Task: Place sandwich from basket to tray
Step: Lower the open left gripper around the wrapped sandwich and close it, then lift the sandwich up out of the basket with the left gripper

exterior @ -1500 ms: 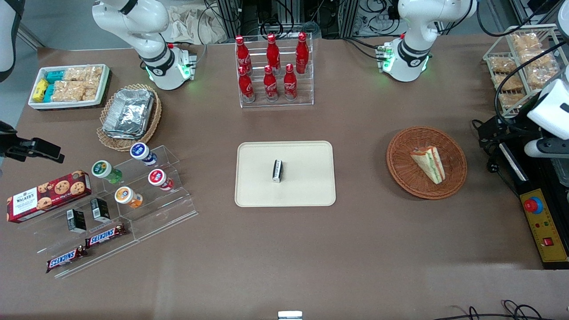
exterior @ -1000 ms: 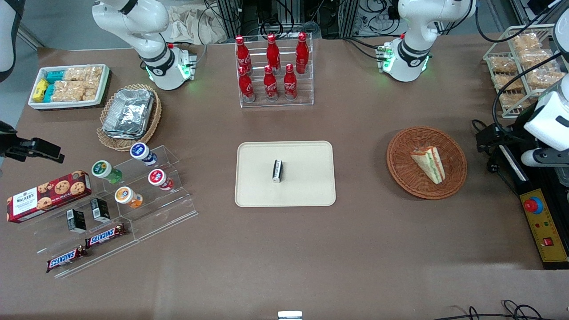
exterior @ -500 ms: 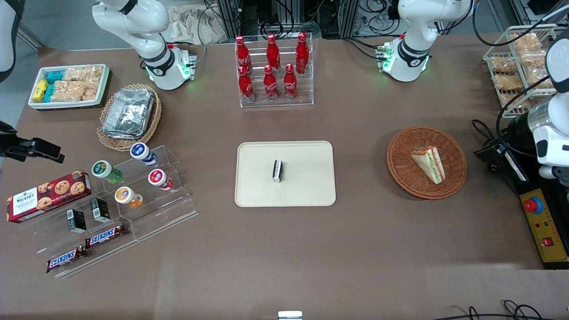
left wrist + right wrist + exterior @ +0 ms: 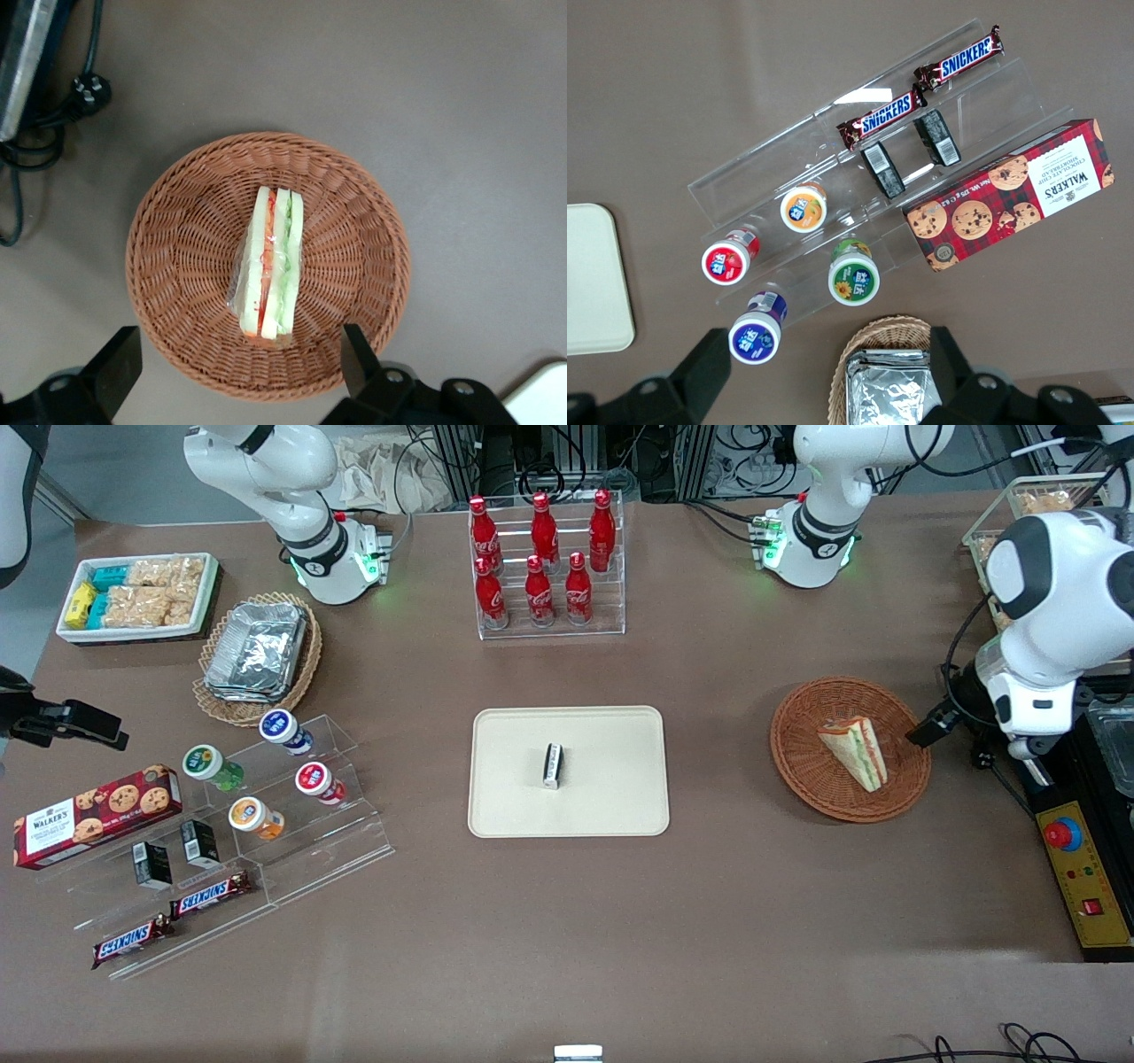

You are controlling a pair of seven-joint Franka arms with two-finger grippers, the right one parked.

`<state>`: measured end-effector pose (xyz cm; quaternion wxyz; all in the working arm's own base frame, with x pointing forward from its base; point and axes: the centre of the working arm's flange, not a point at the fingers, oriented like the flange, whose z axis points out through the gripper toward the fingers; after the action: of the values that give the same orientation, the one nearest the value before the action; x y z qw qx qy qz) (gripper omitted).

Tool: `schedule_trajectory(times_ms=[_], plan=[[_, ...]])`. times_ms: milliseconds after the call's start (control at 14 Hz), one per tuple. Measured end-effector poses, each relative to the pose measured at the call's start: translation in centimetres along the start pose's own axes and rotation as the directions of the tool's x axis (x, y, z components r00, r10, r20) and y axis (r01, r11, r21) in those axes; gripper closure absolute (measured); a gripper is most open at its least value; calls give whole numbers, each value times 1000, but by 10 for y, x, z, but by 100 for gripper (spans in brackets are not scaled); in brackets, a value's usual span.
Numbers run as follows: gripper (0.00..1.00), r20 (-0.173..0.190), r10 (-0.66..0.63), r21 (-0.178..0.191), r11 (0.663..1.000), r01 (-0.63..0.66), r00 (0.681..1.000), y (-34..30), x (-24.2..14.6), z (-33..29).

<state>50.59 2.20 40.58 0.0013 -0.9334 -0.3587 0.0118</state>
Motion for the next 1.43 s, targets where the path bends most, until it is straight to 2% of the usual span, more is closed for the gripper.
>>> schedule_trajectory(times_ms=[500,929,1429], plan=[[0,-48,-30,-49,998,28,998,2,-35,61],[0,-64,-22,-63,998,18,998,-8,-53,99],[0,-71,-8,-65,998,3,997,-8,-51,145]])
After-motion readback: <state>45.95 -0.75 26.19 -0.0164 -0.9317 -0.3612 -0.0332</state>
